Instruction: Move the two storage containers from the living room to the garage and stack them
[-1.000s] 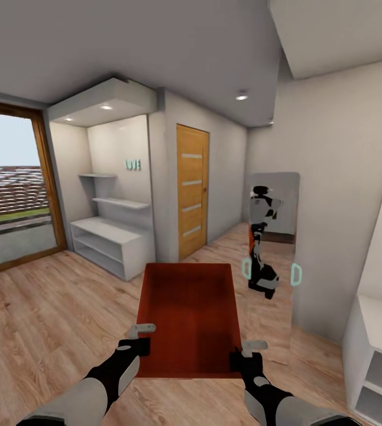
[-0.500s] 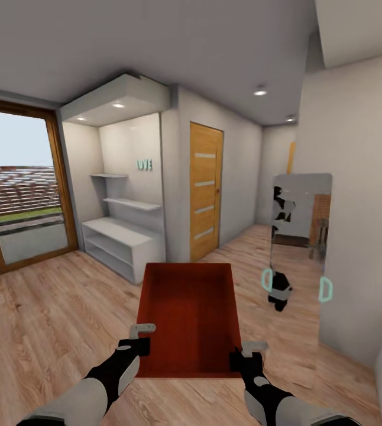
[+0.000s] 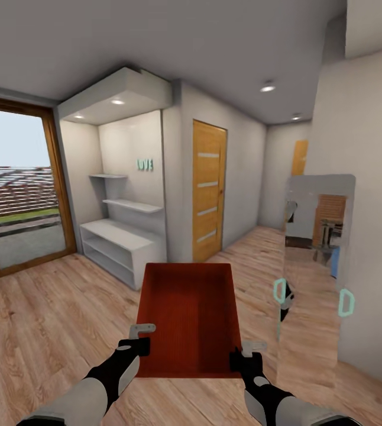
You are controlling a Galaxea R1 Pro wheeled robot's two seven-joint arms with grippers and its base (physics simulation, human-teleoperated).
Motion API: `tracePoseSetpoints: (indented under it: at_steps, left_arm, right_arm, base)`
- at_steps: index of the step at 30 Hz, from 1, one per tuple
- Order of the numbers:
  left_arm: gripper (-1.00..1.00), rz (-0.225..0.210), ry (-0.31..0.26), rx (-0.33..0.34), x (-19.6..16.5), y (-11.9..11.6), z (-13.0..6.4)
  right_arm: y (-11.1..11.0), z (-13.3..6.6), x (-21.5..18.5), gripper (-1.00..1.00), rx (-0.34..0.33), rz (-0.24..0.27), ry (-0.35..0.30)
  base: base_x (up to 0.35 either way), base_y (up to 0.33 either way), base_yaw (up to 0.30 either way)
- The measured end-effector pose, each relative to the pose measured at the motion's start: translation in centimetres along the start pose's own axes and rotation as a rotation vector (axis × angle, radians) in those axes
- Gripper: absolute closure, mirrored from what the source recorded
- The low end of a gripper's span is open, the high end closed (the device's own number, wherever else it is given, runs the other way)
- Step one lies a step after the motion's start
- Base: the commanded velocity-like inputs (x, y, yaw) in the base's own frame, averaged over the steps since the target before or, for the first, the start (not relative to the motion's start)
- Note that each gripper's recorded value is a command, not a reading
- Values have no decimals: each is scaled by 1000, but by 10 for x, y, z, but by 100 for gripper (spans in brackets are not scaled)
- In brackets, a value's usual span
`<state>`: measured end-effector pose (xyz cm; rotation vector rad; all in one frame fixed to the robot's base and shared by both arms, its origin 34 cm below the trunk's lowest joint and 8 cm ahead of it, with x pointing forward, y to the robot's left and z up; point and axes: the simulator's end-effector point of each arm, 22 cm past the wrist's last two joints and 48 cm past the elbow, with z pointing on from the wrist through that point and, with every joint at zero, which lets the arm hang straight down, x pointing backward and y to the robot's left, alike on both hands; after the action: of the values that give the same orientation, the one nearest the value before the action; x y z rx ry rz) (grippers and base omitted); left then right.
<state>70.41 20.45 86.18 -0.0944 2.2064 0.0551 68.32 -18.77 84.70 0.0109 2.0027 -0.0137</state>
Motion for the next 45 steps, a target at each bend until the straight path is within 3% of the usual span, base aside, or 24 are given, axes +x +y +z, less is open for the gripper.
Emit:
tracePoseSetpoints:
  at_steps: [20,45]
  left_arm:
    - [100,1,-1,0,0,0,0]
    - [100,0,-1,1,0,0,0]
  right_arm:
    - [0,0,0,100,1,0,-1]
    - [0,0,0,100,1,0,-1]
  base:
    - [322,100,-11]
    - [322,150,-276]
